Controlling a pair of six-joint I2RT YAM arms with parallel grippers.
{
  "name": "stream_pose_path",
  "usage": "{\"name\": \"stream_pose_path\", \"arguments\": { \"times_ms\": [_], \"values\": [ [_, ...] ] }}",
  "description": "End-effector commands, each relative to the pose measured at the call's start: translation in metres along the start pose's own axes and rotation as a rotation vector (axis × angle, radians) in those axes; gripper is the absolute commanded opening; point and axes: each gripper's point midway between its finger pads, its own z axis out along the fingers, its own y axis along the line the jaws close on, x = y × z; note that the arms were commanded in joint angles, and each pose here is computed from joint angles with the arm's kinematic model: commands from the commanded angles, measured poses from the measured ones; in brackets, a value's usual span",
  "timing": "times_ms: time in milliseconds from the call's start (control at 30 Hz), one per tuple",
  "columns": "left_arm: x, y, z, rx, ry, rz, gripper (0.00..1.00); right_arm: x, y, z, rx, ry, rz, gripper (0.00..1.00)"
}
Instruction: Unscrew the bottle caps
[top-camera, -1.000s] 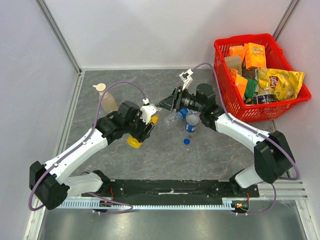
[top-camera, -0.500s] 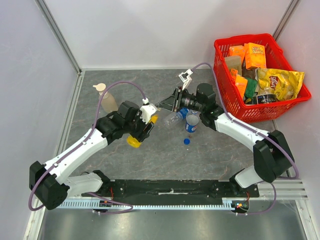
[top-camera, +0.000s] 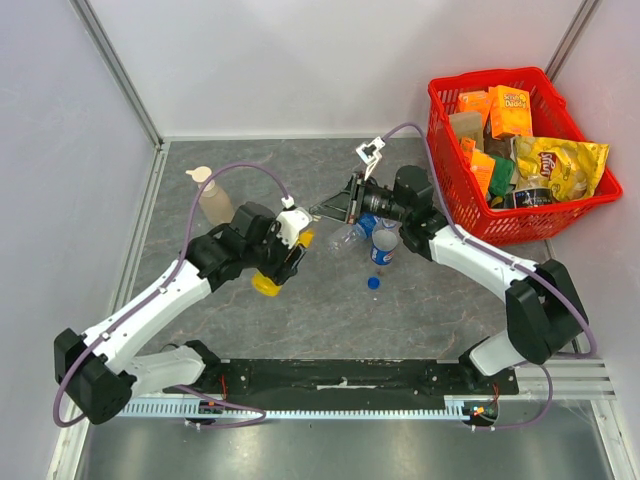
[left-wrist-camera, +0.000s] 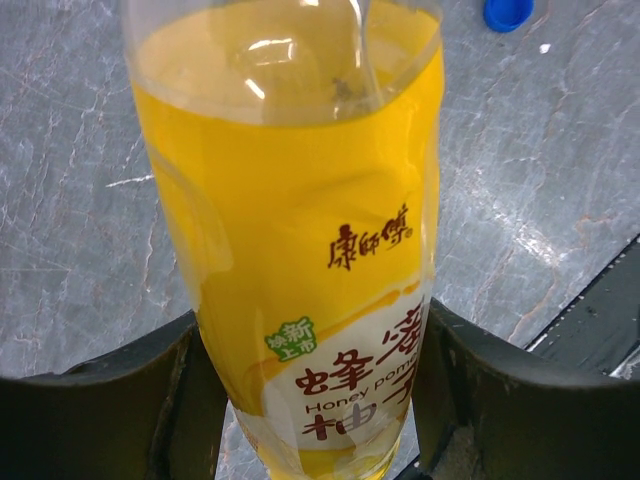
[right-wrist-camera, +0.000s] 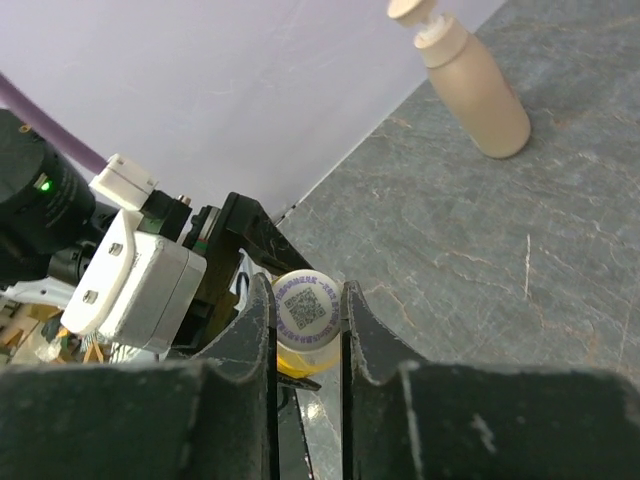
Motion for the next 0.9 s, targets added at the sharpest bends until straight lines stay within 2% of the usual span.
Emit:
{"name": "stream_pose_path", "arguments": {
  "times_ms": [0,400,867],
  "values": [
    [-0.032,-0.015,-0.019,0.082,-0.128,0.006,0.02,-0.019,0.064,-0.010,-0.232,-0.027,-0.153,0.00],
    [-0.051,-0.064,-0.049,0.363,-0.250,0.075,0.02,-0.011,0.122,-0.044,-0.466,-0.022,-0.332,0.00],
    [-0.061,-0.119,-0.092,0.723,-0.347,0.195,0.02,0.011,0.164,-0.081,-0.663,-0.008,-0.537,0.00]
  ]
}}
